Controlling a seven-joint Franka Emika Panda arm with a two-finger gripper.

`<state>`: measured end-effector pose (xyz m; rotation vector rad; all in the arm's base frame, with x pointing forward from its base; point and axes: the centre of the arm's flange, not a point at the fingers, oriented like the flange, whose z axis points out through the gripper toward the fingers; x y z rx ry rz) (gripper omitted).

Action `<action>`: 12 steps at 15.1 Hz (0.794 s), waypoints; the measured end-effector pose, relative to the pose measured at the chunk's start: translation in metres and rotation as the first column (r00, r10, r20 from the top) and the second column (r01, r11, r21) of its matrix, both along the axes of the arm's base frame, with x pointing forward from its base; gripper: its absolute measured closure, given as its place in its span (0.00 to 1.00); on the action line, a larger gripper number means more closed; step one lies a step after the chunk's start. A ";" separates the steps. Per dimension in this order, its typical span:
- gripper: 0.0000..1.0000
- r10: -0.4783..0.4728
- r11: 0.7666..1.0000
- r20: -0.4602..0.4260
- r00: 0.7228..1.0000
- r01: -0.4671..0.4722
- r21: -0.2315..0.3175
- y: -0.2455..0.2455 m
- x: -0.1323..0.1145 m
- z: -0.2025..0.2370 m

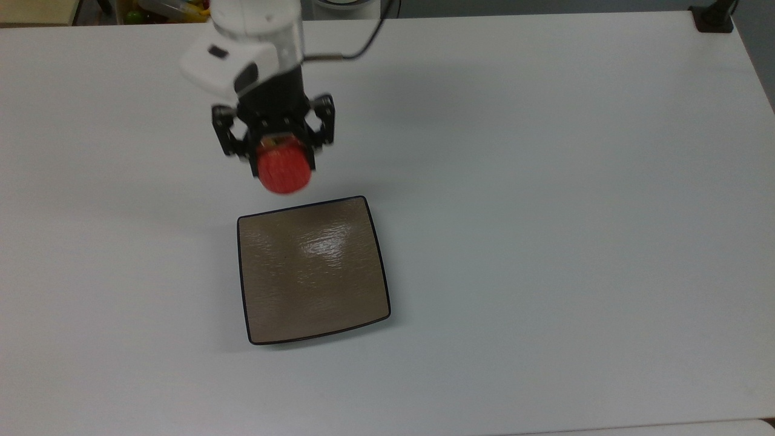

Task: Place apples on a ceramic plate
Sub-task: 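Lift the apple and carry it over the square plate, then lower the apple onto the plate center and open the gripper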

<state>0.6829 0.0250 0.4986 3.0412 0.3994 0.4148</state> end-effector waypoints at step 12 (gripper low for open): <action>0.26 -0.017 1.000 0.067 0.998 0.019 -0.024 0.021 0.046 -0.129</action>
